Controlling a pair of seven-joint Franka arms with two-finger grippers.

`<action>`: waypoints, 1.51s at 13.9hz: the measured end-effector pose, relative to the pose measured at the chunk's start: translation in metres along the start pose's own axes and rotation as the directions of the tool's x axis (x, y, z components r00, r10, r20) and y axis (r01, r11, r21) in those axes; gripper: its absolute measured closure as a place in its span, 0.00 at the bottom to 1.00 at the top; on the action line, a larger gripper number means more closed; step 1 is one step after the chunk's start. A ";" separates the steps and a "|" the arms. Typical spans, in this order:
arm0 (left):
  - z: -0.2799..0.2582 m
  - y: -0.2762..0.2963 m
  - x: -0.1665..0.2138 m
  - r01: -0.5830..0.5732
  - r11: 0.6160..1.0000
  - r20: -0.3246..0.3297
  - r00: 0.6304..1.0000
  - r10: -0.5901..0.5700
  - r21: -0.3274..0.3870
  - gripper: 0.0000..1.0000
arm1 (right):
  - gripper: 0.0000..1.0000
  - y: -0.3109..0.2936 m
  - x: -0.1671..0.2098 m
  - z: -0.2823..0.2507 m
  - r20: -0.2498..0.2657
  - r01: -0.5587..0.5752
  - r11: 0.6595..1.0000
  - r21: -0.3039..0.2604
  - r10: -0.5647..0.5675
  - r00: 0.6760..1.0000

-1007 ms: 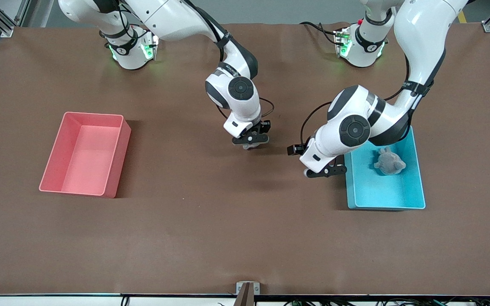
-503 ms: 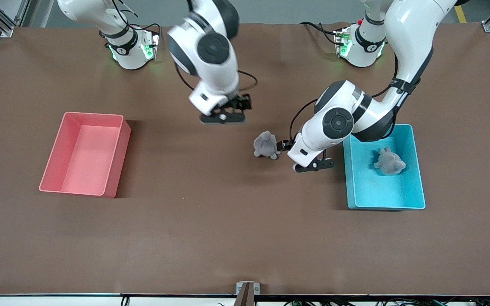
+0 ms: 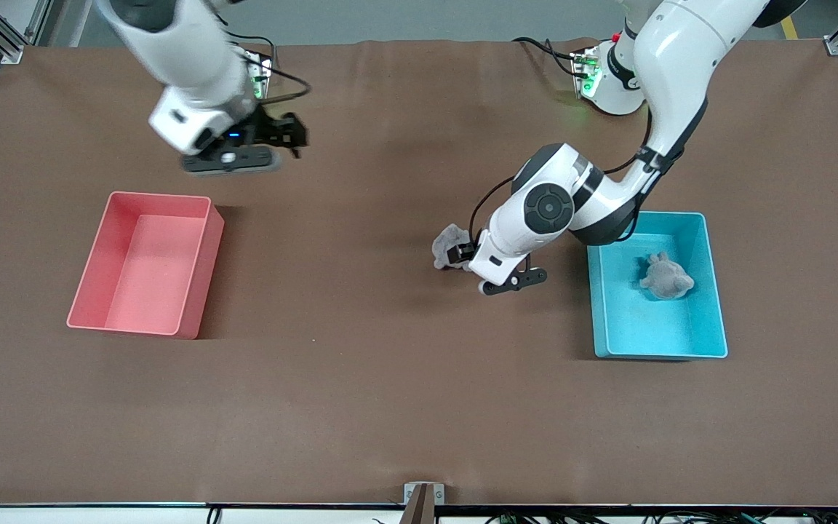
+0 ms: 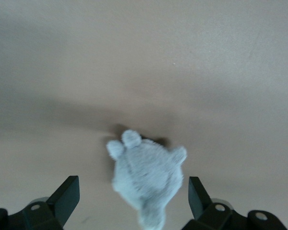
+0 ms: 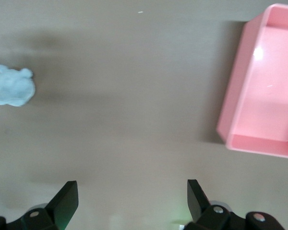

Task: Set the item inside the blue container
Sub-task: 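Grasp the plush with the left gripper while the right gripper withdraws, then carry the plush into the blue box with the left gripper and release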

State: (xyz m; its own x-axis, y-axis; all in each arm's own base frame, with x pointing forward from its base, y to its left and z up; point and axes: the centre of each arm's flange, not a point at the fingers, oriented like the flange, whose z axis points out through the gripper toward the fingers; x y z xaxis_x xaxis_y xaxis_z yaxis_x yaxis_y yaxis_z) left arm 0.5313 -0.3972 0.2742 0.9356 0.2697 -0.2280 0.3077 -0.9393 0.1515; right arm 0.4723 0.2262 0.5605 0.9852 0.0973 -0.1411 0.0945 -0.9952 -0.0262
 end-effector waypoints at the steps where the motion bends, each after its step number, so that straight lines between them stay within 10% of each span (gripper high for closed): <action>1: 0.012 0.003 -0.003 0.023 1.000 0.007 1.000 -0.023 0.003 0.00 | 0.00 0.034 0.007 -0.004 0.002 0.016 1.000 0.008 -0.016 1.000; 6: 0.054 0.013 -0.023 0.170 0.984 -0.002 0.985 -0.170 0.054 0.00 | 0.00 0.197 0.028 -0.008 -0.022 0.021 0.999 0.050 -0.020 1.000; 10: 0.065 0.016 -0.033 0.187 0.980 0.005 0.982 -0.188 0.070 0.03 | 0.00 0.218 0.030 -0.020 -0.072 0.005 1.000 0.031 -0.003 0.997; 15: 0.080 0.011 -0.035 0.183 0.979 0.018 0.982 -0.186 0.092 0.50 | 0.00 0.216 0.030 -0.073 -0.180 0.013 1.000 -0.002 -0.014 0.983; 21: 0.074 0.012 -0.031 0.179 0.980 0.004 0.984 -0.180 0.084 0.84 | 0.00 0.221 0.054 -0.131 -0.306 0.009 1.000 -0.011 -0.012 0.952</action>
State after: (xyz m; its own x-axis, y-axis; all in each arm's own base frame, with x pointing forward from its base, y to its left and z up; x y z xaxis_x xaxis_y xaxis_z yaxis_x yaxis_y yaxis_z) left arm 0.4929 -0.4329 0.2124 0.8639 0.4338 -0.2559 0.4550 -0.8901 0.0272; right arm 0.5650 0.0098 0.6767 0.9805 0.1003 0.1690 0.1046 -0.9944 -0.0171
